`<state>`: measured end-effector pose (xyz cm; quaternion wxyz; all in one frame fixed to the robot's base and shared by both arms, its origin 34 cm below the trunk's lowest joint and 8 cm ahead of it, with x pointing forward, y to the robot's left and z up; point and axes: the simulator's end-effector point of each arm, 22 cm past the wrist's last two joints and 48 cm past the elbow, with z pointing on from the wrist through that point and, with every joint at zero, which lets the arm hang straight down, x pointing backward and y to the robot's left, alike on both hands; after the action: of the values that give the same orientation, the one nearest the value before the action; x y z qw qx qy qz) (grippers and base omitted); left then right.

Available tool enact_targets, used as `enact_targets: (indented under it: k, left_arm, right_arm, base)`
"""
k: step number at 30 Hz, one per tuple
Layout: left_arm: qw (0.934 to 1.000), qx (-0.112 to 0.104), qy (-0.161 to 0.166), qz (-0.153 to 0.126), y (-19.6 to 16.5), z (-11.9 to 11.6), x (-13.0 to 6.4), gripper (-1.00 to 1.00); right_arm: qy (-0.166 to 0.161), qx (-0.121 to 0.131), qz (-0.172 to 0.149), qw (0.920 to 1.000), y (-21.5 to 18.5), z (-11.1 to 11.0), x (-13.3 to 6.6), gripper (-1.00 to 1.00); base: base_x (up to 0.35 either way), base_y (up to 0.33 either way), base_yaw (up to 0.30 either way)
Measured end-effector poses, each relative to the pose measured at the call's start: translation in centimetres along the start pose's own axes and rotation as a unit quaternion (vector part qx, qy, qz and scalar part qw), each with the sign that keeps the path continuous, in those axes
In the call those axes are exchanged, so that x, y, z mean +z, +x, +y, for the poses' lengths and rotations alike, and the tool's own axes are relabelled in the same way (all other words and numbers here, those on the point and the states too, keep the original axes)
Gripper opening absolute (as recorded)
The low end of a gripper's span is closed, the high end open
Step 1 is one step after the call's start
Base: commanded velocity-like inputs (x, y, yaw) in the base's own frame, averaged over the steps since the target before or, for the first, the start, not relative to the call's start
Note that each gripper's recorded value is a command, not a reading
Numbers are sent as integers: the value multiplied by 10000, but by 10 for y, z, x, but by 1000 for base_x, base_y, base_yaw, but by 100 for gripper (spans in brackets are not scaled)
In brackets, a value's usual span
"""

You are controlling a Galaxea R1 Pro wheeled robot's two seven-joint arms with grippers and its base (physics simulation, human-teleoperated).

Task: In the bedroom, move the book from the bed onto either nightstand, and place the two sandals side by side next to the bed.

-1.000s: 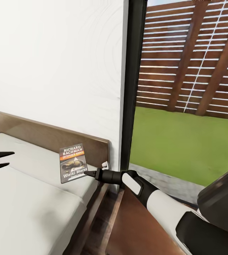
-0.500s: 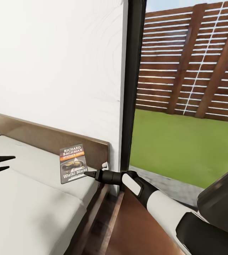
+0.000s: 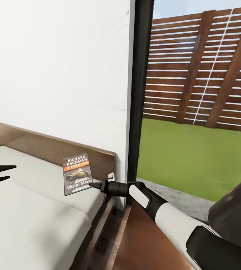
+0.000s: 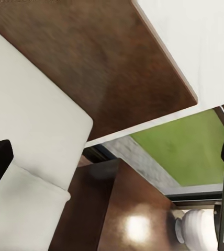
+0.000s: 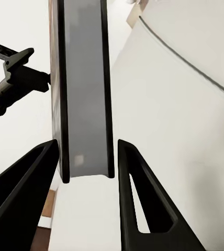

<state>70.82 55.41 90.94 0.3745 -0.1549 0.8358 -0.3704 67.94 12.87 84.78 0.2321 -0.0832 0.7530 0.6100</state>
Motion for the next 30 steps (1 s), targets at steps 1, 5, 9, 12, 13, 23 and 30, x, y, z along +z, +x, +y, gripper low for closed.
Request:
enact_targets:
  k: [1, 5, 9, 12, 13, 23, 30]
  left_arm:
    - [10000, 3, 4, -5, 0, -1, -1, 100]
    - [10000, 15, 21, -25, -2, -3, -3, 100]
    - [10000, 29, 38, -46, -3, -6, -5, 100]
    - [10000, 40, 52, -63, -4, -8, -6, 100]
    - [10000, 44, 55, -68, -4, -9, -7, 100]
    - [9999, 76, 91, -118, -7, -15, -12, 100]
    - [9998, 94, 124, -151, -9, -20, -16, 100]
  right_arm:
    - [-1, -7, -2, 10000, 0, 1, 0, -100]
    - [-6, -36, -9, 10000, -1, 4, -1, -100]
    - [-12, -67, -17, 10000, -3, 7, -1, -100]
    - [-19, -90, -24, 10000, -4, 10, -2, -100]
    - [-22, -97, -26, 9999, -4, 11, -2, -100]
    - [-41, -173, -46, 9998, -7, 19, -3, -100]
    - [-52, -225, -59, 9997, -9, 24, -4, -100]
  base:
    - [0, 0, 0]
    - [0, 0, 0]
    - [0, 0, 0]
    - [0, 0, 0]
    - [0, 0, 0]
    - [0, 0, 0]
    - [0, 0, 0]
